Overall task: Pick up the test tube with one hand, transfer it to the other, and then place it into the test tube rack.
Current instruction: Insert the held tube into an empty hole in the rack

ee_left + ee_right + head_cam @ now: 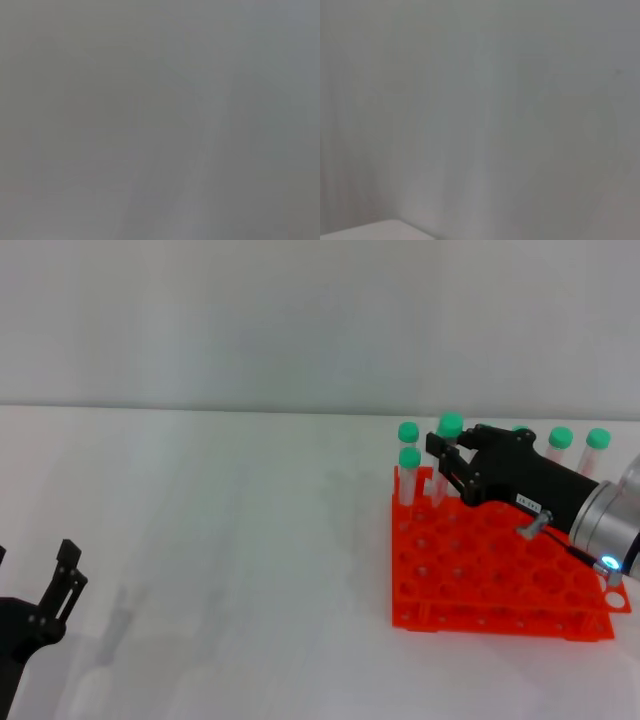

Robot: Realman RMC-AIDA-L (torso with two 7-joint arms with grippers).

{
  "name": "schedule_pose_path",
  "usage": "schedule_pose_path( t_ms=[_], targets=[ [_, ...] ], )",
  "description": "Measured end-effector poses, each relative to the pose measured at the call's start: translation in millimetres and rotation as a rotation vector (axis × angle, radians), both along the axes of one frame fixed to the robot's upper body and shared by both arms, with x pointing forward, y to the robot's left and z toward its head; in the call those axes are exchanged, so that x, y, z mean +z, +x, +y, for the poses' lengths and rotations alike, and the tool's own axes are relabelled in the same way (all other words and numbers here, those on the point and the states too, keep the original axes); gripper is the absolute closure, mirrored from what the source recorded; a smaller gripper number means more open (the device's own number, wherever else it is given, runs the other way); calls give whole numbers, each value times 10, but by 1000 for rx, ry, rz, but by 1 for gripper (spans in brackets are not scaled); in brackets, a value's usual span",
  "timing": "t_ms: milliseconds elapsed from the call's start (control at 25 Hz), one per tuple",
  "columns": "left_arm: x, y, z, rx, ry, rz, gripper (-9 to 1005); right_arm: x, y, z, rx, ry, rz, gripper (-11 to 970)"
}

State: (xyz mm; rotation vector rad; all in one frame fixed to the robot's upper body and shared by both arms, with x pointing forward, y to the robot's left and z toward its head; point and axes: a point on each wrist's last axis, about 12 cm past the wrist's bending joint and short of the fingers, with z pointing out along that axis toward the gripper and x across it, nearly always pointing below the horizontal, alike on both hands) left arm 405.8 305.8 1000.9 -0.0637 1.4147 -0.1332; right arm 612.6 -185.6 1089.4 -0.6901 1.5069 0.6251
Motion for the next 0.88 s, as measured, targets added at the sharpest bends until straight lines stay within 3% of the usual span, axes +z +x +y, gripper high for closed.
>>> schedule_pose_path(
  t_ms=[880],
  targets=[
    [17, 50, -29, -18, -14, -9, 130, -38, -26, 145, 13, -38, -17, 691]
  ],
)
